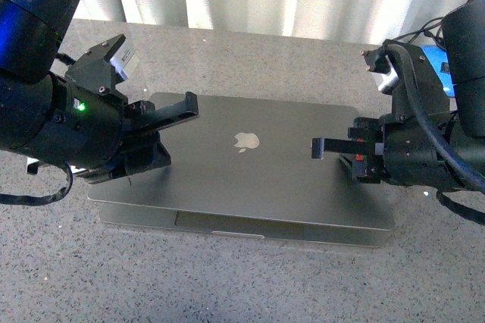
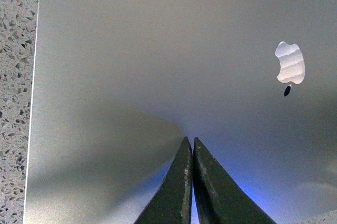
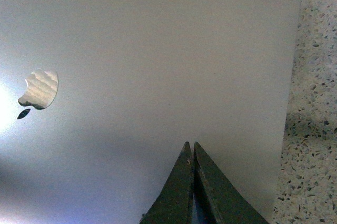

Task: Close laptop

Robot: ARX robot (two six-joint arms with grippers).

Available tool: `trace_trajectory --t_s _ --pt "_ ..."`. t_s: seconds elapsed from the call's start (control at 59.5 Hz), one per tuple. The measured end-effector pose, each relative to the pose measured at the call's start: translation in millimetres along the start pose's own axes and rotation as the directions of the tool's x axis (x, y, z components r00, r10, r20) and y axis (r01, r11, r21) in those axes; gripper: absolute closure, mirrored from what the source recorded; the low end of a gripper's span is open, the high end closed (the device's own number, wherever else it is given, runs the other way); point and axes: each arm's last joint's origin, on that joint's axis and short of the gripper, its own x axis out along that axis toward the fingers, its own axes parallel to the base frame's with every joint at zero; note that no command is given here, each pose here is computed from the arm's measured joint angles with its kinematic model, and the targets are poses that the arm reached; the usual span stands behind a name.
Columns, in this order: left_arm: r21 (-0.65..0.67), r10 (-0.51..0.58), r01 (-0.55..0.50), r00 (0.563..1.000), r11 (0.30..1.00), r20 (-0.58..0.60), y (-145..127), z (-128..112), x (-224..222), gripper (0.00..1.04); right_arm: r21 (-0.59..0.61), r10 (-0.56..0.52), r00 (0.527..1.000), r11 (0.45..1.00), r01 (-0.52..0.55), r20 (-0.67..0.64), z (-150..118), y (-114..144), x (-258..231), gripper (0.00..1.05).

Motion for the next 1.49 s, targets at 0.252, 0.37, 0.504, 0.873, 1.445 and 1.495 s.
trace_trajectory --t_s 0.252,0.37,0.504,0.873,1.445,1.495 --pt "-0.018 0.002 -0.002 1.0 1.0 -0.008 5.1 -5.2 7.6 1.01 -0.001 0.004 1.0 1.0 -0.004 -0.018 -8.0 -1.2 4.6 1.04" --pt "-0.029 0.005 -0.005 1.0 1.0 -0.016 6.8 -7.9 11.2 1.01 0.0 0.004 1.0 1.0 -0.004 -0.024 -10.5 -2.0 4.8 1.04" --pt "-0.031 0.0 0.0 1.0 1.0 -0.021 7.4 -9.5 14.0 1.01 0.001 0.006 1.0 1.0 -0.006 -0.027 -11.9 -2.5 5.5 1.04" --pt "-0.038 -0.004 0.003 1.0 0.999 -0.022 9.1 -11.6 17.6 1.01 0.001 0.004 1.0 1.0 -0.004 -0.031 -13.5 -3.1 6.6 1.04" --pt "-0.081 0.012 -0.007 0.998 0.997 0.063 16.7 0.1 5.7 1.01 -0.079 -0.056 0.997 0.995 0.06 0.052 0.3 -3.8 -7.8 1.04" --pt "-0.086 0.02 -0.01 0.992 0.996 0.122 18.3 9.6 -4.6 1.01 -0.102 -0.076 0.992 0.991 0.087 0.099 8.6 -4.0 -14.8 1.04"
